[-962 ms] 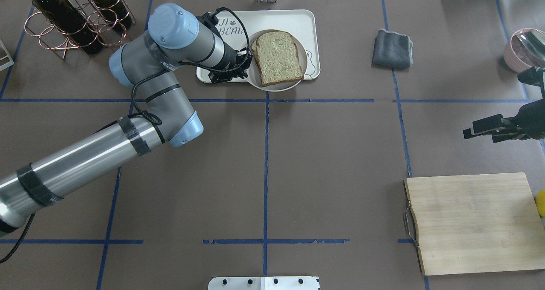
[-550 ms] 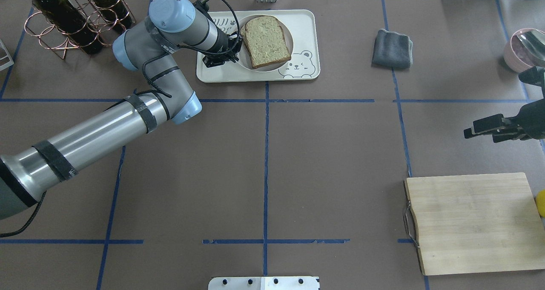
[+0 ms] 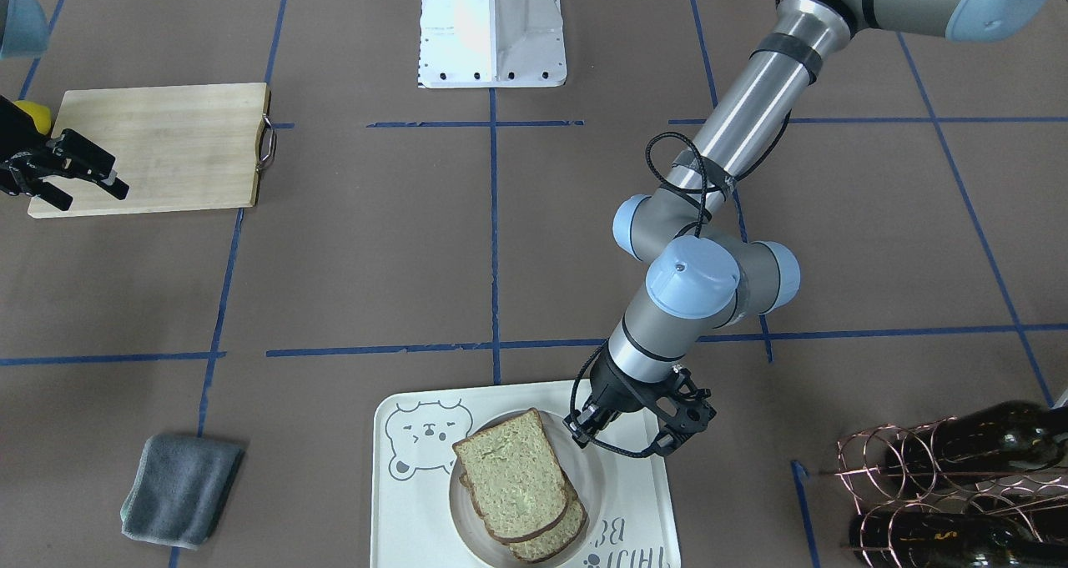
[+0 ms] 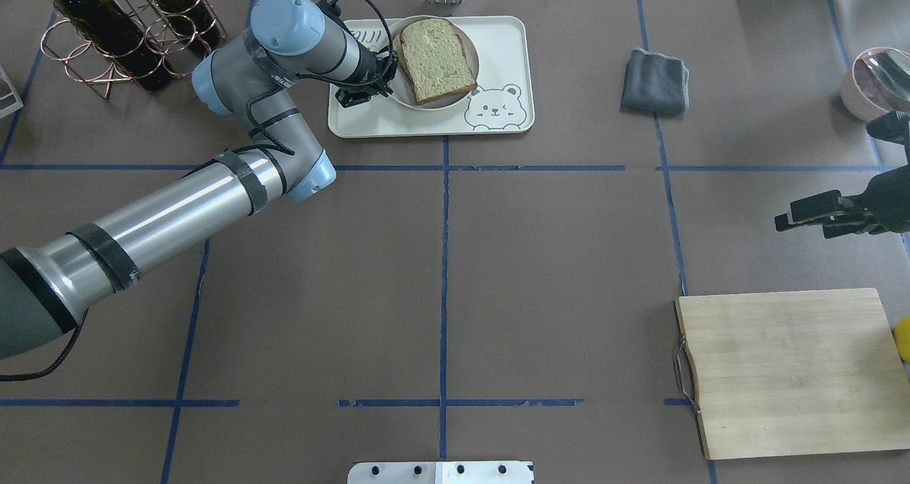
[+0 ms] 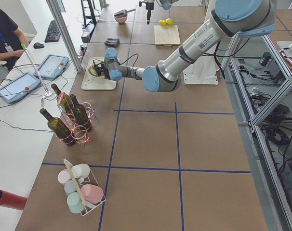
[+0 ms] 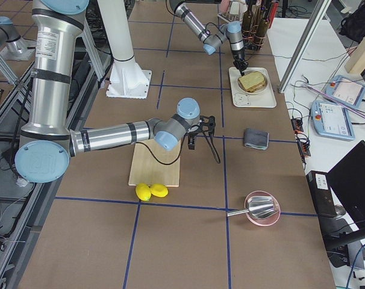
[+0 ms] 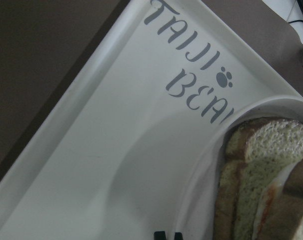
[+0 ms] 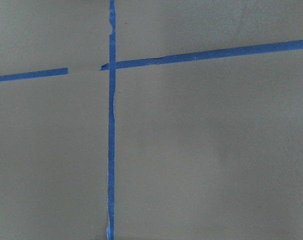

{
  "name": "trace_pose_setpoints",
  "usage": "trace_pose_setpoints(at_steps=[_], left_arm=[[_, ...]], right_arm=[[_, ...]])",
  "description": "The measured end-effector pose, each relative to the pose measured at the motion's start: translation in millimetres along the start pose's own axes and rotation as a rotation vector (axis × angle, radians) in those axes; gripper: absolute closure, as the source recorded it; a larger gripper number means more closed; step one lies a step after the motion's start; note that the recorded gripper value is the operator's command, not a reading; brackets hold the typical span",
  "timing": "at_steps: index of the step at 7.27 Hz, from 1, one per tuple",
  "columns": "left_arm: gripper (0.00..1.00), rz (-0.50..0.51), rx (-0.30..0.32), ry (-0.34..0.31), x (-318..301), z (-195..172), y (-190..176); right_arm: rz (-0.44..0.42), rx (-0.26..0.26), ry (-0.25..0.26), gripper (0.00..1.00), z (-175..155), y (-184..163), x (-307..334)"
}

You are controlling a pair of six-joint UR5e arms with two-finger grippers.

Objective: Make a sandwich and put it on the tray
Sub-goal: 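Set the plate down on the tray and open the left gripper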

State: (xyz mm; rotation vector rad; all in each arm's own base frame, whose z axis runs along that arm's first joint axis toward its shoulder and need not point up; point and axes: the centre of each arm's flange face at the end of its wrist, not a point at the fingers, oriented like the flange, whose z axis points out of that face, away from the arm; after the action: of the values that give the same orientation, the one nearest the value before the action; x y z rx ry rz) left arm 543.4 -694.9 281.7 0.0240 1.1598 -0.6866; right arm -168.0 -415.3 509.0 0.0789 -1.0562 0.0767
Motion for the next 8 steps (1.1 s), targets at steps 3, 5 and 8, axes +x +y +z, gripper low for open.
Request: trace_pose_setpoints(at_steps=[3,5,8], left_arm=[[0.78,0.012,-0.011,0.013,2,3,11],[0.78,0.023,-0.018,0.017,1,5,17],[0.78,0.052,-0.022,0.049,-5,-11,20]], right_arm=[[0.005,-0.001,0.004,0.0,0,1,3],[0.007,-0.001,0.005,0.0,0,2,5],[0.009,0.007,0.011,0.0,0,0,5]])
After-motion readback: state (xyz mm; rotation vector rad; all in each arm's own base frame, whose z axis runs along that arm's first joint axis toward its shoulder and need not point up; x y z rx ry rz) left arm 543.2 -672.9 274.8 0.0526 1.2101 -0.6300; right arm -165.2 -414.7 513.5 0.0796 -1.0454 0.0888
